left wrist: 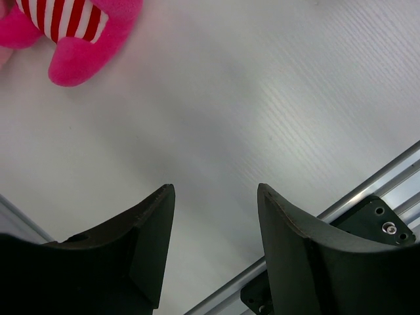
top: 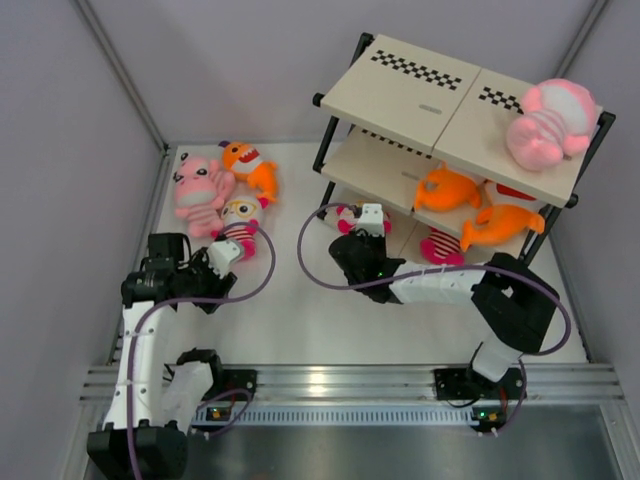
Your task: Place and organize the stuffed toys onto the shelf
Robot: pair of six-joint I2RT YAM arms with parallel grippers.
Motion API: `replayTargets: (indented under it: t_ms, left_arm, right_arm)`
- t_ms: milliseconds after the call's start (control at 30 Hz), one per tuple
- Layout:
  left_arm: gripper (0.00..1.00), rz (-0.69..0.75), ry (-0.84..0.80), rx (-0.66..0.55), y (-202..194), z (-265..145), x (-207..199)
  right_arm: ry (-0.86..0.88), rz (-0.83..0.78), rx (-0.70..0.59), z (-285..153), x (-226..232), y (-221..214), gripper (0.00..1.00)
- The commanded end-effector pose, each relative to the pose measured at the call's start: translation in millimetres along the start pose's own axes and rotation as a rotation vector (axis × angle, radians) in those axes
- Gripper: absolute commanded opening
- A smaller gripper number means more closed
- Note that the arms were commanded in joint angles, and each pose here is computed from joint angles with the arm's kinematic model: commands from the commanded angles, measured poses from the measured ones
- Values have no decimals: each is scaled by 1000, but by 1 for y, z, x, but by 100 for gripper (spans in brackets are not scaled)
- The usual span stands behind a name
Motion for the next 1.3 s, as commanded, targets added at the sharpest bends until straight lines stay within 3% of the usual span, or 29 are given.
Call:
replayTargets:
  t_ms: [0,167,267,433,600,767,1033,1267]
  left_arm:
    - [59,15,33,-25,4,-5,2]
    - [59,12,44,-26,3,-7,2]
    - [59,15,41,-30,3,-7,1]
    - [59,12,35,-21,1,-5,0]
    - [59,14,48,-17,0,-6,1]
    - [59,14,51,-19,0,-6,1]
    - [59,20,50,-17,3,-7,3]
    - [59,23,62,-11,0,-7,4]
  right_arm:
    - [-33,5,148,-9,-26,-39,0]
    - [-56,12,198,-6,-22,-56,0]
    - [-117,98,195,-7,-28,-59,0]
    - [-205,373,147,-4,-44,-58,0]
    - [-299,446,83,6,-61,-41,0]
    - [-475,621,-30,6,-93,-34,0]
    - [-576,624,-154,-1,-117,-32,0]
    - [-617,631,-89,-3,-112,-50,0]
Point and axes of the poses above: each gripper's point midway between its finger pads, its own z axis out along the fingers, its own x axis along the line the jaws close on, y = z × x, the point moved 6 cm from there along -z, back along the fingers, and after that the axes turned 3 degrees about -z, right-handed, at the moved point
